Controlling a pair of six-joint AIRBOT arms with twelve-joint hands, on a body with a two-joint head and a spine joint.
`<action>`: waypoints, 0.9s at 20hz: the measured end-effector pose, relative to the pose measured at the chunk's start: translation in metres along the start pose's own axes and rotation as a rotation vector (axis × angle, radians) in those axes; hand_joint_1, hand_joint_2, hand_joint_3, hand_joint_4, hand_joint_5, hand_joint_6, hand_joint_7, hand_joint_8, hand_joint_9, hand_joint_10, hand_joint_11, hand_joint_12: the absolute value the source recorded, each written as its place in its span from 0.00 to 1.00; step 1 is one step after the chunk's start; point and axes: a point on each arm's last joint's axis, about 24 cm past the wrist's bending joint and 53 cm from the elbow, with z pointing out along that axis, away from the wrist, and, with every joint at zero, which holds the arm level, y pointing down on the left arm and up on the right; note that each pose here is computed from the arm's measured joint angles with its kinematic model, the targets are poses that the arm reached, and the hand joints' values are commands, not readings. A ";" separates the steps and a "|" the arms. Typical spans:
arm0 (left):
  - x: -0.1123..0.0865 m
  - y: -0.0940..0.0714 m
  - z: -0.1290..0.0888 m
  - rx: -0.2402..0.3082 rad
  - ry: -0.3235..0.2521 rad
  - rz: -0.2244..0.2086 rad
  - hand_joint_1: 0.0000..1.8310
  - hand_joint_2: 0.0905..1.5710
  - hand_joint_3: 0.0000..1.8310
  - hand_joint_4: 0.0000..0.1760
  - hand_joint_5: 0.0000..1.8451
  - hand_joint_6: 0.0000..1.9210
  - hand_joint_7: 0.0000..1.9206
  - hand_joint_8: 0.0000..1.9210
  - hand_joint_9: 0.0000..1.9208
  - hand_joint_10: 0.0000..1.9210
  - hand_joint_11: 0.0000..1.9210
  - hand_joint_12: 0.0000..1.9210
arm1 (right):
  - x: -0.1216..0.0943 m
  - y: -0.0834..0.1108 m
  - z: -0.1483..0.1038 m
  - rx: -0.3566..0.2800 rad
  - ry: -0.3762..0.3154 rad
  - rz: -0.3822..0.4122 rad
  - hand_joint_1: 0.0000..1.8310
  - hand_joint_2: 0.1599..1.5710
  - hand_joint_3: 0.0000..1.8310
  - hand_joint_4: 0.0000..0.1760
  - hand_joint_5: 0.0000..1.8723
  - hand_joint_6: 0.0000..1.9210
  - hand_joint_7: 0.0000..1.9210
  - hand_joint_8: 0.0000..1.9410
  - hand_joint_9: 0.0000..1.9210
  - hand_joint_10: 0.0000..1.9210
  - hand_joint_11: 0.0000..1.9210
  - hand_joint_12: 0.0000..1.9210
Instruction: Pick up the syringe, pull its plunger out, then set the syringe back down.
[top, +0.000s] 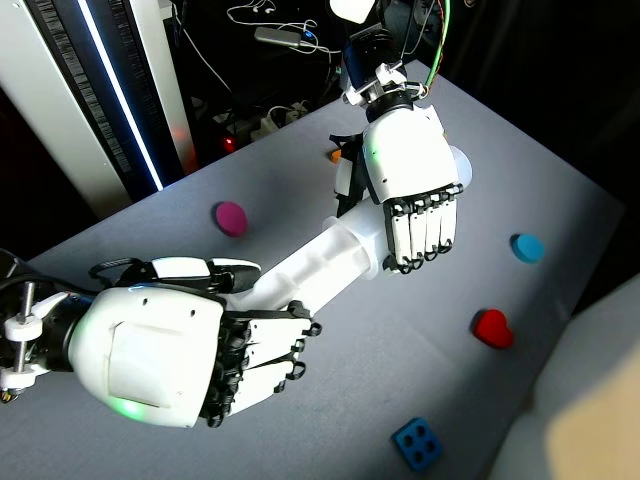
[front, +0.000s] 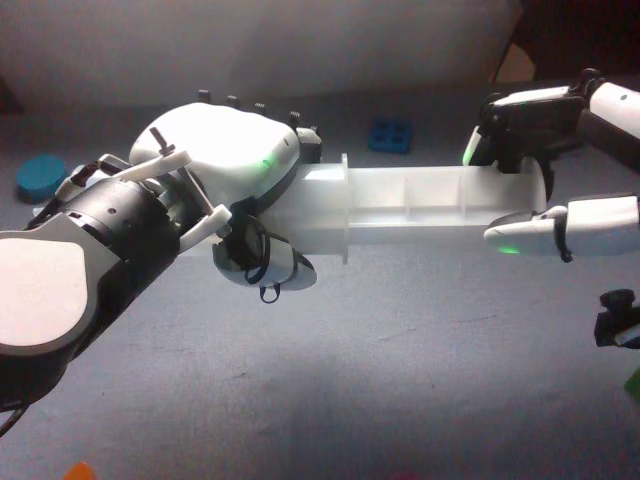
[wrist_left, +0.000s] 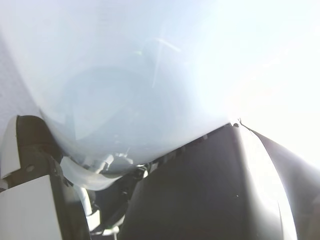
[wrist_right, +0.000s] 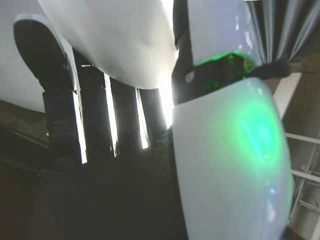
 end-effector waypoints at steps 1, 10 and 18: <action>0.000 0.000 0.000 0.001 -0.001 0.002 0.81 0.75 0.00 0.00 0.41 0.59 0.37 0.68 0.36 0.78 0.37 0.88 | -0.001 -0.001 -0.001 0.002 0.000 -0.002 0.74 0.71 0.00 0.00 0.40 0.64 0.50 0.50 0.46 0.70 0.44 0.70; -0.003 0.002 0.000 -0.005 -0.007 0.006 0.81 0.75 0.00 0.00 0.41 0.59 0.37 0.68 0.37 0.77 0.38 0.88 | -0.005 -0.002 -0.005 0.004 -0.006 -0.008 0.74 0.71 0.00 0.00 0.40 0.65 0.50 0.49 0.46 0.70 0.44 0.71; -0.003 0.005 0.000 -0.012 -0.010 0.007 0.81 0.75 0.00 0.00 0.40 0.60 0.37 0.69 0.36 0.78 0.38 0.88 | -0.009 -0.002 -0.006 0.004 -0.011 -0.015 0.74 0.71 0.00 0.00 0.39 0.65 0.49 0.51 0.46 0.70 0.44 0.71</action>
